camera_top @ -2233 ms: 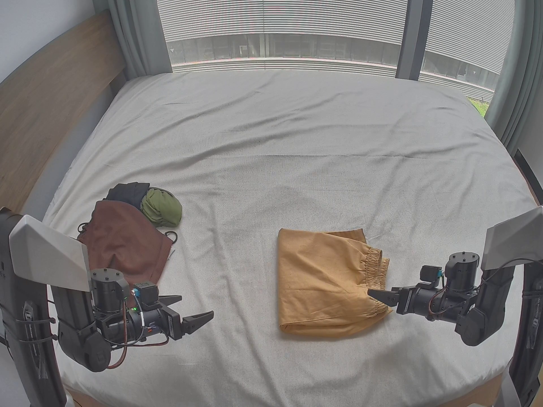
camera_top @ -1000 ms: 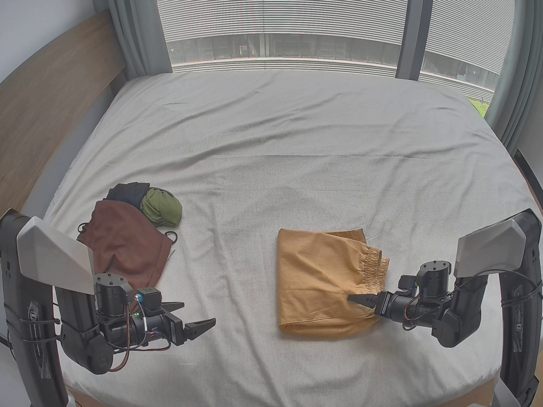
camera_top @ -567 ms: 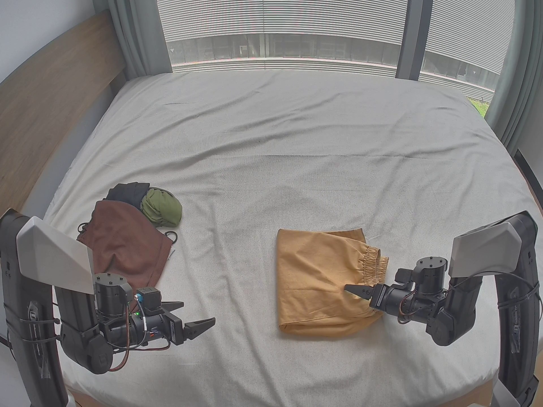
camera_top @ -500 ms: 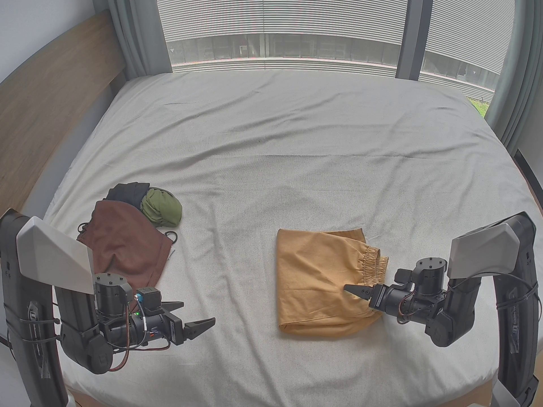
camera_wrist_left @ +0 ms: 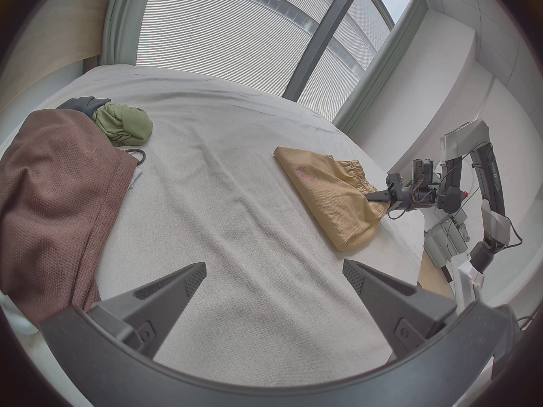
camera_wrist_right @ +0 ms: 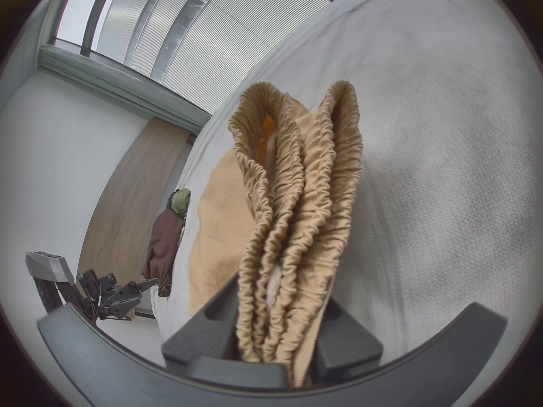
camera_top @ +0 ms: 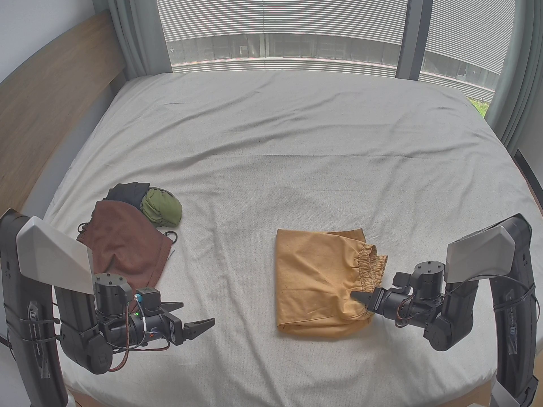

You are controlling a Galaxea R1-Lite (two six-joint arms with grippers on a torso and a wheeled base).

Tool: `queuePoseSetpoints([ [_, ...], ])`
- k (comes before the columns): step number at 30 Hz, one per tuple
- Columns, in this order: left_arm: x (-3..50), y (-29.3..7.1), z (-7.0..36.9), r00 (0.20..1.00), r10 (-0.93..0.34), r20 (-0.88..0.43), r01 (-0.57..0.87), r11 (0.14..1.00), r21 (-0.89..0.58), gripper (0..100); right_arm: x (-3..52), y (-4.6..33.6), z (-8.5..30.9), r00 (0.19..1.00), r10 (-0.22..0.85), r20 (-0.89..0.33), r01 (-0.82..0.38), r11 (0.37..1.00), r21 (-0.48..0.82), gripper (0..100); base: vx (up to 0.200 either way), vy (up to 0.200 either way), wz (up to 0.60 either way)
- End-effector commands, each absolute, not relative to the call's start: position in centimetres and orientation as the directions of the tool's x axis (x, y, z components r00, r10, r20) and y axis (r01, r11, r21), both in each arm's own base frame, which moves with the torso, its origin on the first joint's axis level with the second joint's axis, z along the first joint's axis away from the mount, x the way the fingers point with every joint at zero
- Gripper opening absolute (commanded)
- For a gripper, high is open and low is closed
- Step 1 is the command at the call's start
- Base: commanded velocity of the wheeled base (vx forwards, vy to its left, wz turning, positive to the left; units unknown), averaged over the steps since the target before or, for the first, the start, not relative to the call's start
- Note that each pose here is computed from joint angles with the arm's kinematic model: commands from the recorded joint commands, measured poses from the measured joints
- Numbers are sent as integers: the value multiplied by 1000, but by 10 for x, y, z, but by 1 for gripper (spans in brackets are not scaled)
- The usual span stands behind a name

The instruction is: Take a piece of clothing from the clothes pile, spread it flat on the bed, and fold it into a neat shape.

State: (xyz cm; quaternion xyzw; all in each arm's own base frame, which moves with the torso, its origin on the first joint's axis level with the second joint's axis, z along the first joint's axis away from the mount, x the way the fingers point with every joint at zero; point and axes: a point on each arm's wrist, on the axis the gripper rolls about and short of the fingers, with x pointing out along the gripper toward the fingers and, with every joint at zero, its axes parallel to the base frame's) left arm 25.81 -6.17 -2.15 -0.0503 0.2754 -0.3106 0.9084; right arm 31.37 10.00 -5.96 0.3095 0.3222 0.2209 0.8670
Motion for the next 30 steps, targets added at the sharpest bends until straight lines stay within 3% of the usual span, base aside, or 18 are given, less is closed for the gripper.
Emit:
queuePoseSetpoints([
  [1, 256, -61, -22, 652, -591, -476, 533, 803, -267, 100, 310, 102, -48, 699, 596, -396, -204, 696, 688, 0, 0, 0, 0],
  [11, 253, -61, -13, 661, -594, -458, 541, 801, -258, 100, 292, 120, 19, 673, 697, -245, -379, 611, 695, 0, 0, 0, 0],
  [30, 250, -60, -11, 661, -593, -460, 539, 802, -259, 100, 305, 148, 56, 653, 753, -84, -530, 533, 659, 0, 0, 0, 0],
])
